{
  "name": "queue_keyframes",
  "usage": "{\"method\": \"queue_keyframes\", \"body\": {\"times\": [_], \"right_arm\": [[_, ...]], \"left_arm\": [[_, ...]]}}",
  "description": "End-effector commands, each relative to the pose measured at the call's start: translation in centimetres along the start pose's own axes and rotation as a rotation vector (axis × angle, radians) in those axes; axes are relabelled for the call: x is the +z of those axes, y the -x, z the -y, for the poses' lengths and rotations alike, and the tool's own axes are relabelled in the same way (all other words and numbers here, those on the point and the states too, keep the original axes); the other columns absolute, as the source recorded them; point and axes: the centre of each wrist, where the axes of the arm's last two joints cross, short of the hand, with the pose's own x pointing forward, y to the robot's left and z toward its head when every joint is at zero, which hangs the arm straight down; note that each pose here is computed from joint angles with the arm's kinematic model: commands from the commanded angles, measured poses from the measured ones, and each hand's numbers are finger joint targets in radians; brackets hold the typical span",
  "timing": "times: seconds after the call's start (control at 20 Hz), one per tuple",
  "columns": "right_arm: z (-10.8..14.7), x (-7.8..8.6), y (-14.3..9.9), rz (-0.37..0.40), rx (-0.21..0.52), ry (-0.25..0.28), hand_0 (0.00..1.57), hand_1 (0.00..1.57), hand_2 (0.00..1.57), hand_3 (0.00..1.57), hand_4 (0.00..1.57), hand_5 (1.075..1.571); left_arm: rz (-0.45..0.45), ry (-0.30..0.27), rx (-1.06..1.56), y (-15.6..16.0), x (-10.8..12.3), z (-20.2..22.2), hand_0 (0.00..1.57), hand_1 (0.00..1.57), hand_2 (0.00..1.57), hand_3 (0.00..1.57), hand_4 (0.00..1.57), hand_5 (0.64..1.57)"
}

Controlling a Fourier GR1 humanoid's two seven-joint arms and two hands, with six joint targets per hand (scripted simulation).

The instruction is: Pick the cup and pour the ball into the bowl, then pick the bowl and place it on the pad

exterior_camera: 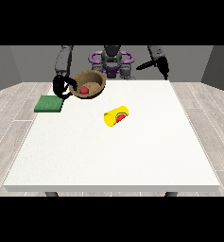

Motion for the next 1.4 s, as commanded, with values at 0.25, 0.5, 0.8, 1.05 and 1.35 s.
{"method": "queue_keyframes", "body": {"times": [0.25,0.5,0.8,1.05,1.35], "right_arm": [[8.3,0.6,-3.7,0.051,-0.096,0.019,1.57,1.57,1.57,1.57,1.06,1.560],[12.1,1.5,-3.9,0.140,-0.128,0.010,1.57,1.57,1.57,1.57,1.06,1.562],[15.8,2.4,-5.6,0.217,-0.180,-0.001,1.57,1.57,1.57,1.44,1.02,1.562],[20.9,4.5,-6.5,0.312,-0.138,0.077,1.57,1.57,1.57,1.19,1.01,1.567],[22.1,5.0,-9.4,0.427,-0.075,0.093,1.57,1.57,1.57,0.00,1.04,1.569]], "left_arm": [[0.021,-0.054,-0.028,-0.4,0.1,0.3,0.00,0.00,0.00,0.00,0.00,1.569],[0.166,-0.071,-0.024,-1.3,0.0,1.6,0.00,0.00,0.00,0.00,0.00,1.565],[0.238,-0.091,-0.035,-3.0,-0.4,4.2,0.00,0.00,0.00,0.00,0.00,1.565],[0.336,-0.108,-0.042,-7.8,-1.4,2.5,0.00,0.00,0.00,0.00,0.00,1.565],[0.421,-0.146,-0.059,-9.7,-1.1,1.7,0.00,0.00,0.00,0.00,0.00,1.563]]}}
